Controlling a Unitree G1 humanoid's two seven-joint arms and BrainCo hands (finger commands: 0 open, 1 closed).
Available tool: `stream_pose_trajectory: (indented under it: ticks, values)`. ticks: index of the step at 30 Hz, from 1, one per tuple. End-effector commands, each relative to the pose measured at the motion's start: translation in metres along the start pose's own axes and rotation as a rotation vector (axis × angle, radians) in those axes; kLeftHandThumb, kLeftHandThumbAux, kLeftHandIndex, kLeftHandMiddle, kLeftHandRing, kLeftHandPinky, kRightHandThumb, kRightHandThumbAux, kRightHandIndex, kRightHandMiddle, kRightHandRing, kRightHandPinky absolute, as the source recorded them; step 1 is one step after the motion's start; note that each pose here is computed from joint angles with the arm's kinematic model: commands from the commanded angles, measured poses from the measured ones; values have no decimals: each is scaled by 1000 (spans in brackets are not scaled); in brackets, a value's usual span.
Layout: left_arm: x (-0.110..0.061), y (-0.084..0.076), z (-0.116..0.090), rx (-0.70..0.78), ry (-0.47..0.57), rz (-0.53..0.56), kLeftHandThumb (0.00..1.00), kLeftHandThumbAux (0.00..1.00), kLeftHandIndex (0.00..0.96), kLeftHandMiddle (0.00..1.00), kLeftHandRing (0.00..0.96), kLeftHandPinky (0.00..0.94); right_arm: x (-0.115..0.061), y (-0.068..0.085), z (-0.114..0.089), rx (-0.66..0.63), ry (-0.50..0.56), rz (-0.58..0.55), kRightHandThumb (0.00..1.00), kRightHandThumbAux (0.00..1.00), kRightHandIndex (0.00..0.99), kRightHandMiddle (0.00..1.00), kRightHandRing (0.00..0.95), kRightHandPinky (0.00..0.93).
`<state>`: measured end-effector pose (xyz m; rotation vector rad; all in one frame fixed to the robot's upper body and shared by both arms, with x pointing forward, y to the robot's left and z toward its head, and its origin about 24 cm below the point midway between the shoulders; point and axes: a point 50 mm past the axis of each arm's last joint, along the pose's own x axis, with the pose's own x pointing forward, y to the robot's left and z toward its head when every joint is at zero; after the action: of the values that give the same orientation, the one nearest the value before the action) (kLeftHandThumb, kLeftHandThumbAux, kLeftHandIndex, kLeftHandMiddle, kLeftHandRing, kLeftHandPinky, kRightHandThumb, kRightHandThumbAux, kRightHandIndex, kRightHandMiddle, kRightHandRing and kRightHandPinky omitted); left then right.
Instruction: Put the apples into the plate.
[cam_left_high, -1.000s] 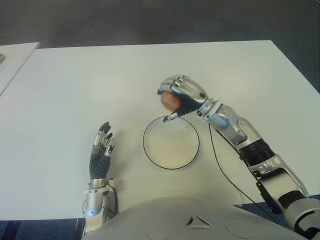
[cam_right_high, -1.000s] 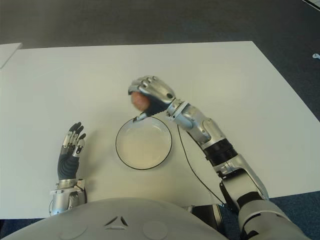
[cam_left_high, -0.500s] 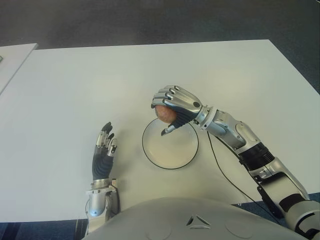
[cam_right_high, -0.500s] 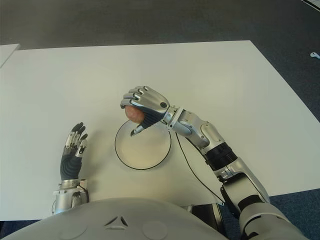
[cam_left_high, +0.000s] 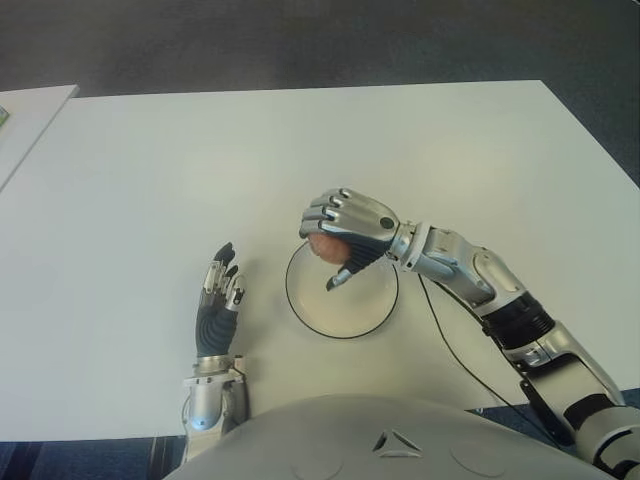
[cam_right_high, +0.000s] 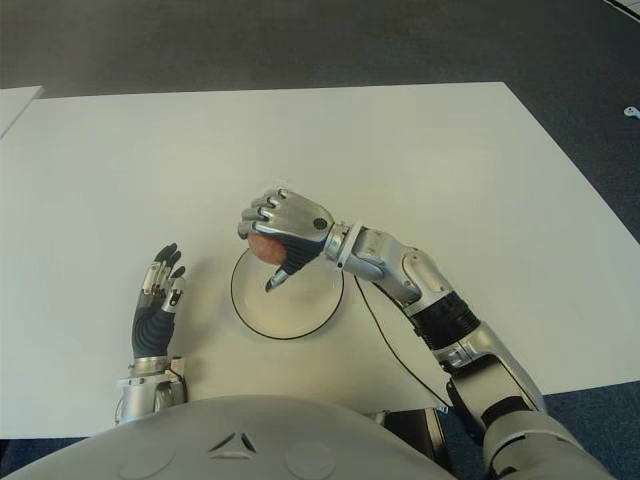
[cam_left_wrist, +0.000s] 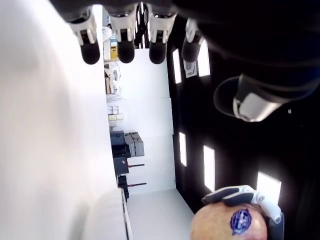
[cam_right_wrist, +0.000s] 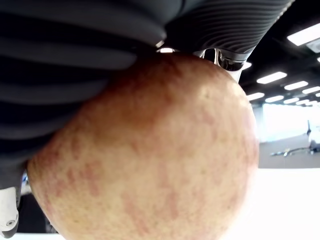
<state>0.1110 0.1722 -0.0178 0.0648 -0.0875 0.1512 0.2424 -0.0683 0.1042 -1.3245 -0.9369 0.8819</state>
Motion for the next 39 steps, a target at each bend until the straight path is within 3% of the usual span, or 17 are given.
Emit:
stream_pose_trajectory:
  ticks: [1,12,33,39]
  values:
    - [-3,-6,-3,-3,39,-2,0,418,0,6,0,0,-8,-2,3,-67,-28,14,854,672,407,530,821,828]
    - [-2,-10,-2,-3,41,-3,0,418,0,6,0,0,-24,8,8,-107,-63,61,857,671,413,534,840,849]
    - [0,-19,0,-4,40,-4,0,418,0,6,0,0,-35,18,5,-42,-92,143,859,670,415,543,849,854]
    - [0,-21,0,-3,41,-4,0,418,0,6,0,0,-37,20,4,21,-71,113,859,670,415,540,835,829]
